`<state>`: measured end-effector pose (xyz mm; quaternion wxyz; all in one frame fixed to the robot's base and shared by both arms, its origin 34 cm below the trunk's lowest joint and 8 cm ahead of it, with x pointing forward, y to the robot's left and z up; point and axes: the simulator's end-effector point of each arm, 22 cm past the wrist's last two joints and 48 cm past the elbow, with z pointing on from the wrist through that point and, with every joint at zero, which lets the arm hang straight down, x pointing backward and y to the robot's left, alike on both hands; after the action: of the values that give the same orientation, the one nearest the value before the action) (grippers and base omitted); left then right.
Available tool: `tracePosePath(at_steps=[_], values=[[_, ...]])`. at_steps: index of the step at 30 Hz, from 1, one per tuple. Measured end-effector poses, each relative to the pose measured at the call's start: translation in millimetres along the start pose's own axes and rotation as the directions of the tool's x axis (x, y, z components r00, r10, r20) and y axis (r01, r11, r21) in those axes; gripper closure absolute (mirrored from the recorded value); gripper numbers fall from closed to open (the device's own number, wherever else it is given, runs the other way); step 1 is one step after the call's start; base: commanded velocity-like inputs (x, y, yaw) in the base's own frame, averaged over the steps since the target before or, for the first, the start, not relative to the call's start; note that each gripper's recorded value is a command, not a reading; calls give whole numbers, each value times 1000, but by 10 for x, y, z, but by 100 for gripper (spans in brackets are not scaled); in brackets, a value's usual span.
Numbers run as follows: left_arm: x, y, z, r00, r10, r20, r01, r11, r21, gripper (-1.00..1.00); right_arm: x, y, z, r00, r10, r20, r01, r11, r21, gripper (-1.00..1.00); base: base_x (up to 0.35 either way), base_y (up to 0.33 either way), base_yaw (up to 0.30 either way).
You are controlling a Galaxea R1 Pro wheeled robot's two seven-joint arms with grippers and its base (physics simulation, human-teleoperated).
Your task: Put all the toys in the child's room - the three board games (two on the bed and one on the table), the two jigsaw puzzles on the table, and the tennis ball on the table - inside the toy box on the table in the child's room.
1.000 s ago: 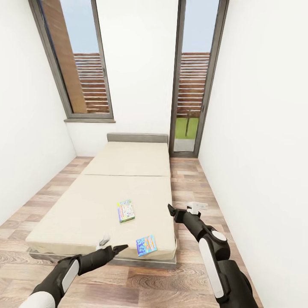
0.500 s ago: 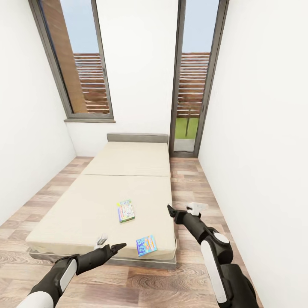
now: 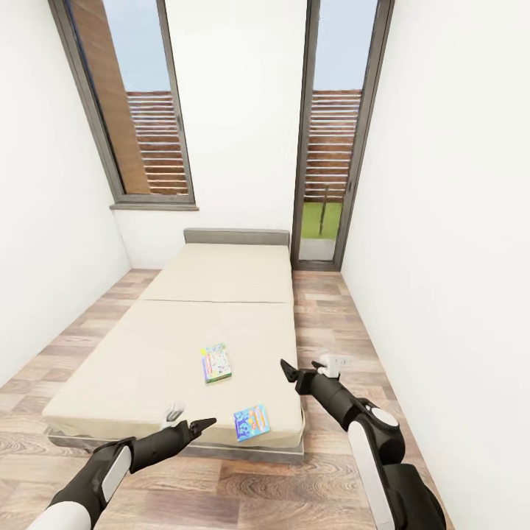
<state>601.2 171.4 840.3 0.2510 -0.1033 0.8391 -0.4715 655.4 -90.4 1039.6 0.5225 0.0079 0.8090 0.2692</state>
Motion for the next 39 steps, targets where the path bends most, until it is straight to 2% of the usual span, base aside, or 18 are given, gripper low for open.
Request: tracePosePath(at_steps=[8, 15, 20, 23, 26, 31, 39], values=[[-75, 77, 8, 1000, -13, 28, 13, 1000, -2, -100, -52, 46, 27, 995, 97, 32, -96, 994, -54, -100, 0, 0, 0], [-96, 133, 36, 999, -17, 35, 17, 1000, -2, -100, -136, -270, -21, 985, 154, 72, -152, 988, -31, -100, 0, 0, 0], [-100, 172, 60, 999, -20, 38, 20, 1000, -1, -100, -201, -241, -63, 980, 174, 95, -163, 980, -112, -100, 0, 0, 0], [-131, 207, 59, 998, -29, 52, 29, 1000, 0, -100, -295, -203, -159, 973, 196, 121, -168, 964, -207, -100, 0, 0, 0], [-150, 244, 62, 997, -37, 62, 37, 999, 0, -100, -361, -230, -248, 966, 215, 143, -172, 949, -263, -100, 0, 0, 0], [-184, 267, 73, 997, -39, 70, 38, 999, 9, -100, -349, -274, -299, 961, 237, 141, -187, 936, -298, -100, 0, 0, 0], [-157, 312, 161, 997, -42, 70, 41, 999, 12, -100, -295, -332, -286, 959, 247, 138, -196, 931, -309, -100, 0, 0, 0]])
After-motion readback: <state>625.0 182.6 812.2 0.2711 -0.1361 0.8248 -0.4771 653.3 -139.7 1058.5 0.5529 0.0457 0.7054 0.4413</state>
